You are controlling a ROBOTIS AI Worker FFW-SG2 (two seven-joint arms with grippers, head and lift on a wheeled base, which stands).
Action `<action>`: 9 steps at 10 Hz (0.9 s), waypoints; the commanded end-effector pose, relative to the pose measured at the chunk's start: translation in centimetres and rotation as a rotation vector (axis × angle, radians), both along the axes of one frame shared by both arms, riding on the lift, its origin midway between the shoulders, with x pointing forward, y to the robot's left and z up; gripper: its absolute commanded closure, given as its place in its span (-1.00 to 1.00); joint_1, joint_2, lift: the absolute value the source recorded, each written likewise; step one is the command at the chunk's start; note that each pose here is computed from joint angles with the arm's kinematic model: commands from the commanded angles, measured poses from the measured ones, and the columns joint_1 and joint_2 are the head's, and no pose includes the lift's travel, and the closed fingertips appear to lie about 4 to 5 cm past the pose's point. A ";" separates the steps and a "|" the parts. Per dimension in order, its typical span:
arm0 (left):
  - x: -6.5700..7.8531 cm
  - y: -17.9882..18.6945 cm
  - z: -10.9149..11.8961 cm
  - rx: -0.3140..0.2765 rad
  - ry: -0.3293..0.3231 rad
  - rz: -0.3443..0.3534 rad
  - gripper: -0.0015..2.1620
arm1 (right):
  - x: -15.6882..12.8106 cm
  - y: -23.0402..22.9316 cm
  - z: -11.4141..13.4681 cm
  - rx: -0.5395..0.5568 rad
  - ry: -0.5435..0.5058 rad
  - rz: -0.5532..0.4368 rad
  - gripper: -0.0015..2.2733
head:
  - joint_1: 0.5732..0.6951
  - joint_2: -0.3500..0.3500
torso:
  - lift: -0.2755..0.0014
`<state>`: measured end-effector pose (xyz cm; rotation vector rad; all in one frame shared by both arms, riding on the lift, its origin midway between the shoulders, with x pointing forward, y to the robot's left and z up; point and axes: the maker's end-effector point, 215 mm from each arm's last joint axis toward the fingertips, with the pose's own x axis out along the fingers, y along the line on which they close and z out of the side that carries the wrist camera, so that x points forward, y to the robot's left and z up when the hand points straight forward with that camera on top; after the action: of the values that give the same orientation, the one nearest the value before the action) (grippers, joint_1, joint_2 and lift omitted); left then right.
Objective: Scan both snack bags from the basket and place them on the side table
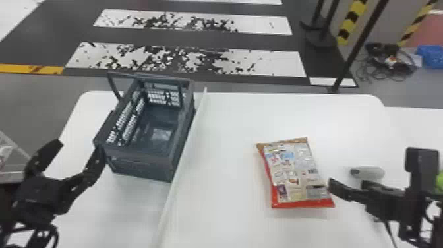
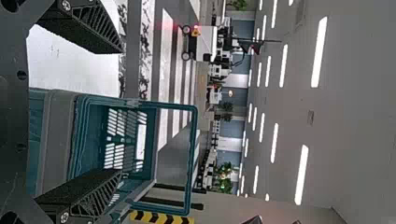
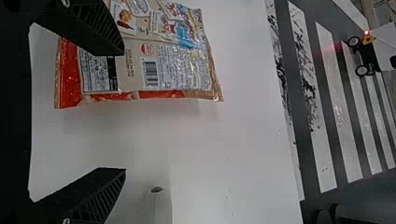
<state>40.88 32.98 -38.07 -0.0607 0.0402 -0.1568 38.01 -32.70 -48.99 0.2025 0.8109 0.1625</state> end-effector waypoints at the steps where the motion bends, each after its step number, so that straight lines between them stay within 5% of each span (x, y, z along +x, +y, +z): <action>1: 0.0 0.0 0.0 0.000 0.000 0.000 -0.92 | 0.3 1.3 -1.0 0.035 0.029 0.018 -0.96 | 1.00 0.00 | 0.45; 7: 0.0 0.0 0.0 0.000 0.001 0.000 -0.92 | 0.8 4.2 -5.1 0.104 0.105 0.082 -0.96 | 1.00 0.16 | 0.45; 9: 0.0 -0.1 -0.2 -0.002 0.004 -0.001 -0.92 | 0.3 5.2 -5.9 0.138 0.142 0.126 -0.69 | 1.00 0.21 | 0.45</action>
<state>40.86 32.91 -38.18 -0.0621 0.0431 -0.1578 38.39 -27.43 -54.46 0.3045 0.9413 0.3285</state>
